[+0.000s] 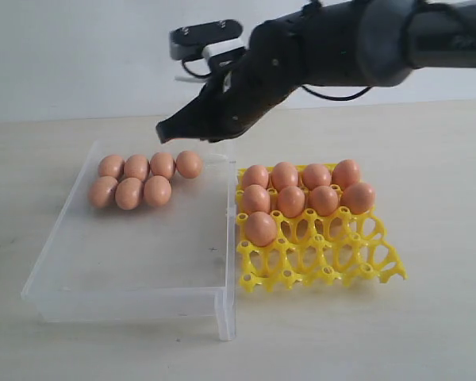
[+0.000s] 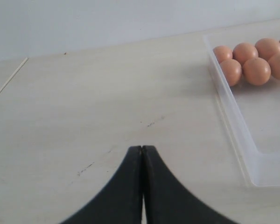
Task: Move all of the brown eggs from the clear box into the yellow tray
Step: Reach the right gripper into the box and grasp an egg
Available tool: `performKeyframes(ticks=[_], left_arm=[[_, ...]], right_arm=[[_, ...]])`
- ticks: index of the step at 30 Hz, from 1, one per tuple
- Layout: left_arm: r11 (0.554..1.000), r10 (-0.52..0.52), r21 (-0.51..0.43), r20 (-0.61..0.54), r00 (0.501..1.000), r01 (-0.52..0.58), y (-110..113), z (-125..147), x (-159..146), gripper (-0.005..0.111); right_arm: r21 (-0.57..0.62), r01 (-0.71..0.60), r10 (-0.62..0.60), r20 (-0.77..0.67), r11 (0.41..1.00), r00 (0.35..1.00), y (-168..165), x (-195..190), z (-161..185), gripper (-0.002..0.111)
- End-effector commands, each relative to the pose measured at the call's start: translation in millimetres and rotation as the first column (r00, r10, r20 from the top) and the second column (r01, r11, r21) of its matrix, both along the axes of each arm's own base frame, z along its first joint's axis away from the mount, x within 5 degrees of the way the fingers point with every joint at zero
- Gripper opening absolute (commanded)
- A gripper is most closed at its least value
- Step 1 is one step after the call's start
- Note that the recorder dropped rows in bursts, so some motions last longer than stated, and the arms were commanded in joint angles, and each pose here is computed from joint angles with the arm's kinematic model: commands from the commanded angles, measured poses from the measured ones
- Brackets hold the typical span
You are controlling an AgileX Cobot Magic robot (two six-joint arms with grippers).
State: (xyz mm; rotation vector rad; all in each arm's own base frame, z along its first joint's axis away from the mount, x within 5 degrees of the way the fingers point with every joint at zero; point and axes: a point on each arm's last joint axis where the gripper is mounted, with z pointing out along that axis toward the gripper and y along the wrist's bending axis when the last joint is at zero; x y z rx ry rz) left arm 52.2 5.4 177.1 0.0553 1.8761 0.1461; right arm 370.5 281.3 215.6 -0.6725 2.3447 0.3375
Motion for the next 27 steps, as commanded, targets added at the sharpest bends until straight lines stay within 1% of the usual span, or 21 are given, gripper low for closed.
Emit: performKeyframes(ticks=[1, 4, 6, 9, 12, 16, 17, 19, 24, 27], left_arm=[[1.0, -0.006, -0.007, 0.013, 1.0, 0.006, 0, 2, 0, 0.0], [1.0, -0.006, -0.007, 0.013, 1.0, 0.006, 0, 2, 0, 0.0], [1.0, -0.006, -0.007, 0.013, 1.0, 0.006, 0, 2, 0, 0.0], [1.0, -0.006, -0.007, 0.013, 1.0, 0.006, 0, 2, 0, 0.0], [1.0, -0.006, -0.007, 0.013, 1.0, 0.006, 0, 2, 0, 0.0], [1.0, -0.006, -0.007, 0.013, 1.0, 0.006, 0, 2, 0, 0.0], [1.0, -0.006, -0.007, 0.013, 1.0, 0.006, 0, 2, 0, 0.0], [1.0, -0.006, -0.007, 0.013, 1.0, 0.006, 0, 2, 0, 0.0], [1.0, -0.006, -0.007, 0.013, 1.0, 0.006, 0, 2, 0, 0.0], [1.0, -0.006, -0.007, 0.013, 1.0, 0.006, 0, 2, 0, 0.0]], right_arm=[[-0.008, -0.058, 0.057, -0.144, 0.998, 0.988, 40, 3, -37, 0.0], [0.042, -0.036, 0.044, -0.205, 0.998, 0.978, 60, 11, -52, 0.003], [0.068, -0.016, 0.032, -0.244, 0.998, 0.969, 68, 17, -62, 0.008], [0.093, 0.014, 0.012, -0.271, 0.996, 0.962, 76, 24, -67, 0.017], [0.101, 0.036, -0.007, -0.27, 0.994, 0.963, 81, 30, -69, 0.029], [0.097, 0.073, -0.047, -0.246, 0.993, 0.968, 80, 35, -65, 0.049], [0.095, 0.08, -0.054, -0.244, 0.992, 0.968, 80, 35, -65, 0.052], [0.097, 0.082, -0.056, -0.247, 0.992, 0.967, 80, 35, -65, 0.054], [0.099, 0.083, -0.056, -0.248, 0.992, 0.967, 80, 35, -65, 0.054], [0.102, 0.082, -0.055, -0.251, 0.991, 0.967, 79, 34, -60, 0.054]])
